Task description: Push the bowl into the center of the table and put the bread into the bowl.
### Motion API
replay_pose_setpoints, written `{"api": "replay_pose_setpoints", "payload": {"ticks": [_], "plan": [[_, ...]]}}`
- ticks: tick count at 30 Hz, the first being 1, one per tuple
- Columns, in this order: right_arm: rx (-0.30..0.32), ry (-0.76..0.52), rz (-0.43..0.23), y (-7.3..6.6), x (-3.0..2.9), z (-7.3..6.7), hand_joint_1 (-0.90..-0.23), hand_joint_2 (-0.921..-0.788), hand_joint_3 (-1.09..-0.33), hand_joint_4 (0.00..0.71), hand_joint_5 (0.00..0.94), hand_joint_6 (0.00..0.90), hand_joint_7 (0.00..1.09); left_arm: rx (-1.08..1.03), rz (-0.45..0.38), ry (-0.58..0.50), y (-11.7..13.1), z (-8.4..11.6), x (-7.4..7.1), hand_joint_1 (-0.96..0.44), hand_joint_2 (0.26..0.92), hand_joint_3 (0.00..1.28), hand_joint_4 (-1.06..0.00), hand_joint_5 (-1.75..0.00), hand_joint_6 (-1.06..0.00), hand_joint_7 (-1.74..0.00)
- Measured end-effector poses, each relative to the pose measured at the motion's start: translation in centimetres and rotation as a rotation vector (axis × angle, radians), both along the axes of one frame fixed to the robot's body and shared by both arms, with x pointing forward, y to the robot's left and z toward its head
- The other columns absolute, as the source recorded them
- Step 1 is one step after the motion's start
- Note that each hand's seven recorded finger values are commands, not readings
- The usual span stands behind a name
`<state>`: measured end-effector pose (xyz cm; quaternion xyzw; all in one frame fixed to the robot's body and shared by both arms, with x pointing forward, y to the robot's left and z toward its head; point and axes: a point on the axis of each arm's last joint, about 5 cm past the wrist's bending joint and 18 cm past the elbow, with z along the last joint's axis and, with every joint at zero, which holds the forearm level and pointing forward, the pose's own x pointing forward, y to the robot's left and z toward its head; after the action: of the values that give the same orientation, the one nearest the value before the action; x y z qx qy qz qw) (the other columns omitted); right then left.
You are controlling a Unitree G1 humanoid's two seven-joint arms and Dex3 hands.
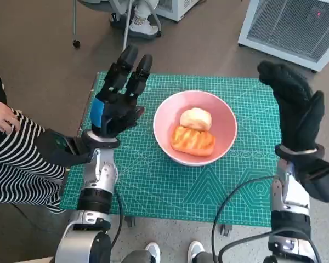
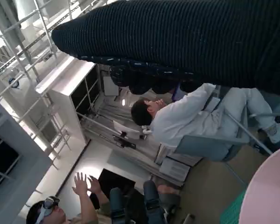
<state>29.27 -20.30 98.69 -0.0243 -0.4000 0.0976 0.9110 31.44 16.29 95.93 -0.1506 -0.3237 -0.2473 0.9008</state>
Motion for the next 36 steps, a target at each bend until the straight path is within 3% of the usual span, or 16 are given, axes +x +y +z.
{"api": "replay_pose_setpoints", "payload": {"ticks": [15, 36], "plan": [[0.003, 0.003, 0.001, 0.12, 0.32, 0.02, -0.752, -0.921, -0.786, 0.139, 0.0, 0.037, 0.48, 0.034, 0.019, -0.014, -0.06, 0.11, -0.12, -0.57, 0.921, 0.28, -0.13, -0.02, 0.0, -0.51], [0.002, -0.006, 0.004, 0.15, 0.27, 0.25, -0.76, -0.921, -0.782, 0.138, 0.0, 0.038, 0.48, 0.056, 0.015, -0.025, -0.25, 0.17, -0.13, -0.54, 0.921, 0.28, -0.14, -0.02, 0.0, -0.52]]}}
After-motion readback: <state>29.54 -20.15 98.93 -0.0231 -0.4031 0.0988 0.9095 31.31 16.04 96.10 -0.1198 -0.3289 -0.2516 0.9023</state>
